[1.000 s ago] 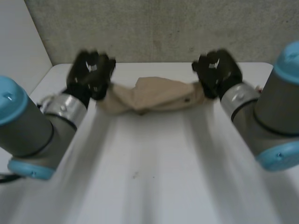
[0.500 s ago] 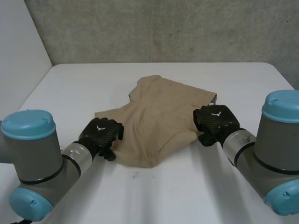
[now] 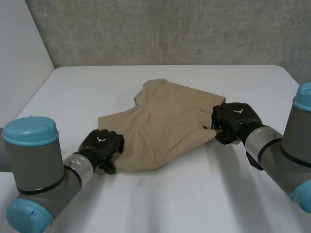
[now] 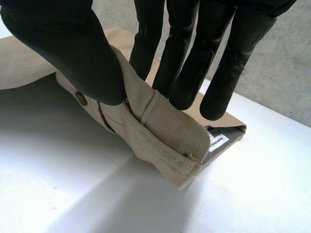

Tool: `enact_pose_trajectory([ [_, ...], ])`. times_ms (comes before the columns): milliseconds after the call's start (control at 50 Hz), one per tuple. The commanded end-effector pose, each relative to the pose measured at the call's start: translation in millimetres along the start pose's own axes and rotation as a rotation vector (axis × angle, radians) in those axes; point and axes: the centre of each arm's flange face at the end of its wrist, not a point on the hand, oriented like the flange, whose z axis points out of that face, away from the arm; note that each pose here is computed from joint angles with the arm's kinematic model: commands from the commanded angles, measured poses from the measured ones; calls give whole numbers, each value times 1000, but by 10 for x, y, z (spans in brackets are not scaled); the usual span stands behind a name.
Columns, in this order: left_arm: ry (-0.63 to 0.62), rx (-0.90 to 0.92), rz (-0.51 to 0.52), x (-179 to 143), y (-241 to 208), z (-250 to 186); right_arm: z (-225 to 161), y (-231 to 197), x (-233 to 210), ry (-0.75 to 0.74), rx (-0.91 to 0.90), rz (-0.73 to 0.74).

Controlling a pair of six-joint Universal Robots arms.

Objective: Fold the shorts.

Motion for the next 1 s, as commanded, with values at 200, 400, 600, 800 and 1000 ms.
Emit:
enact_pose_trajectory([
  [200,-17,-12,38,-19,6,2,4,-47,21,13,16,-3],
  [400,-50,45,227,-85,-451,-566,-282,-241,-11,-17,-34,-282],
  [600,-15,117,276,-89,-919,-1483,-809,-341,-41,-72,-171,-631],
  [800,63,26,228,-108,-618,-1248,-1009,-101,-92,-177,-338,-638],
  [1000,37,-83,244,-263,-425,-204,-458,123,-13,-137,-386,-636],
])
